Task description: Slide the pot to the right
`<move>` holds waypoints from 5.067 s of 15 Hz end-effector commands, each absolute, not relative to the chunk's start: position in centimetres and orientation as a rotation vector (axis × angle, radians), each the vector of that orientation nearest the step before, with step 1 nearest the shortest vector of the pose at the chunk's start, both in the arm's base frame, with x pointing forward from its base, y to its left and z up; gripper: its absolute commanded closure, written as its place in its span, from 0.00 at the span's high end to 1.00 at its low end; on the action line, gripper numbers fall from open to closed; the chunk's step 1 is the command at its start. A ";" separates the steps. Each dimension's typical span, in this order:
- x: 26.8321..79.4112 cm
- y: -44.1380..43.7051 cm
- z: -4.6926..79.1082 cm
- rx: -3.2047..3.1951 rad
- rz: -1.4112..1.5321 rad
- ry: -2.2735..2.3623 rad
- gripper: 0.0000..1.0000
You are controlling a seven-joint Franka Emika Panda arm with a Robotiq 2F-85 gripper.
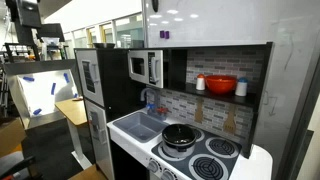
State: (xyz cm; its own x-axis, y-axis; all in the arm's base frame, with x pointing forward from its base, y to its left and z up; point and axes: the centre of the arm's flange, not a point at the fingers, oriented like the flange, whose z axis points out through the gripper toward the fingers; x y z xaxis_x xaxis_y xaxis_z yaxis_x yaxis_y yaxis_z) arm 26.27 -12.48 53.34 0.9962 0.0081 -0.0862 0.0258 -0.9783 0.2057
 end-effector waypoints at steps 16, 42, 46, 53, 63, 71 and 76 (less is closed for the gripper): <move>26.3 -12.5 53.3 2.931 -0.125 0.025 1.00; 43.9 -6.3 30.7 3.257 0.160 0.226 1.00; 44.8 -8.4 27.6 3.263 0.276 0.216 1.00; 46.5 -8.7 22.8 3.220 0.329 0.267 1.00; 46.1 -8.4 22.4 3.217 0.285 0.245 1.00; 47.3 -9.6 19.9 3.189 0.413 0.271 1.00; 48.0 -12.1 18.3 3.176 0.542 0.280 1.00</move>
State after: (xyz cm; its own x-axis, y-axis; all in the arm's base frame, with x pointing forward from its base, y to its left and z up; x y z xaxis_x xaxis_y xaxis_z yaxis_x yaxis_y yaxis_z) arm 47.53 -10.28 20.61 0.9490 0.1437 0.2807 0.1679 -0.9837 -0.0638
